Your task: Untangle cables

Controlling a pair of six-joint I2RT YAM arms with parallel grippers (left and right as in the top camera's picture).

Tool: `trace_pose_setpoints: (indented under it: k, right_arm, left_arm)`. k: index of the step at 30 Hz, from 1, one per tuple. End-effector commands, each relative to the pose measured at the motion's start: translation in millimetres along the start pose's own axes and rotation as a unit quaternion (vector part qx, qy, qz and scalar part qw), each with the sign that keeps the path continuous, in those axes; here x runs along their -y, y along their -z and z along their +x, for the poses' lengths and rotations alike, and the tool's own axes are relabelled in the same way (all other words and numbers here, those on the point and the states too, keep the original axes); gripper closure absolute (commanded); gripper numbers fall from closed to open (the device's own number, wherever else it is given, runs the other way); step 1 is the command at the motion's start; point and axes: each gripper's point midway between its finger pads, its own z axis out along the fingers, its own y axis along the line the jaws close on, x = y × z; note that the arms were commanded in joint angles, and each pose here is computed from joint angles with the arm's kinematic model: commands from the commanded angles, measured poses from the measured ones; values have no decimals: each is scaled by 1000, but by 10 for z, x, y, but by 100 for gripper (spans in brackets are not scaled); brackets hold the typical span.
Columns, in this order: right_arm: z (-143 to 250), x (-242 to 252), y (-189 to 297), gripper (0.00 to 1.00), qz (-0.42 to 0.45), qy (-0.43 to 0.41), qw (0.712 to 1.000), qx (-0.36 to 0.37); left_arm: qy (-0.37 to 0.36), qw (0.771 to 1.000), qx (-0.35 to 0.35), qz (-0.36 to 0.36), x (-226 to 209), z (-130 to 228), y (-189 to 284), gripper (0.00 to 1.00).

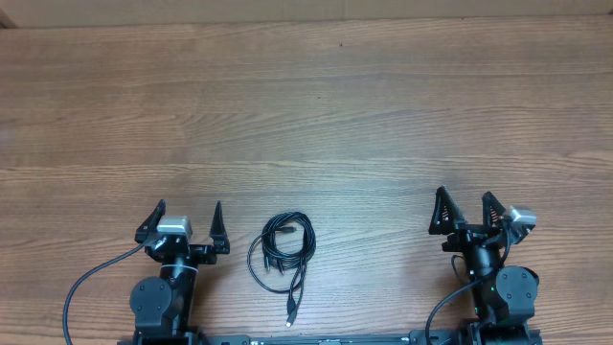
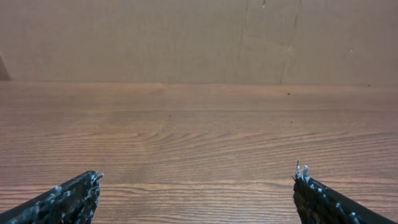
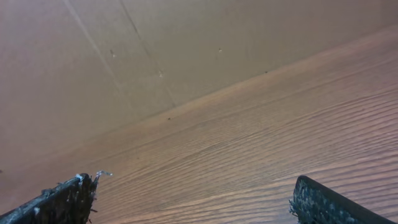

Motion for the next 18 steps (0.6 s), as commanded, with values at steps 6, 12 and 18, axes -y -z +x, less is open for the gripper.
trace_pose_setpoints:
  k: [6,12,18]
  right_arm:
    - [51,-9,-8,0,-5,-6,1000,-6]
    - [51,-9,-8,0,-5,-6,1000,-6]
    - [52,-9,-8,0,-5,-6,1000,-6]
  left_arm:
    - [-11,1000,2,4,18,8,0,0]
    - [-2,1000,5,7,29,-17,4,1]
    - [18,1000,24,9,42,-213,46,1]
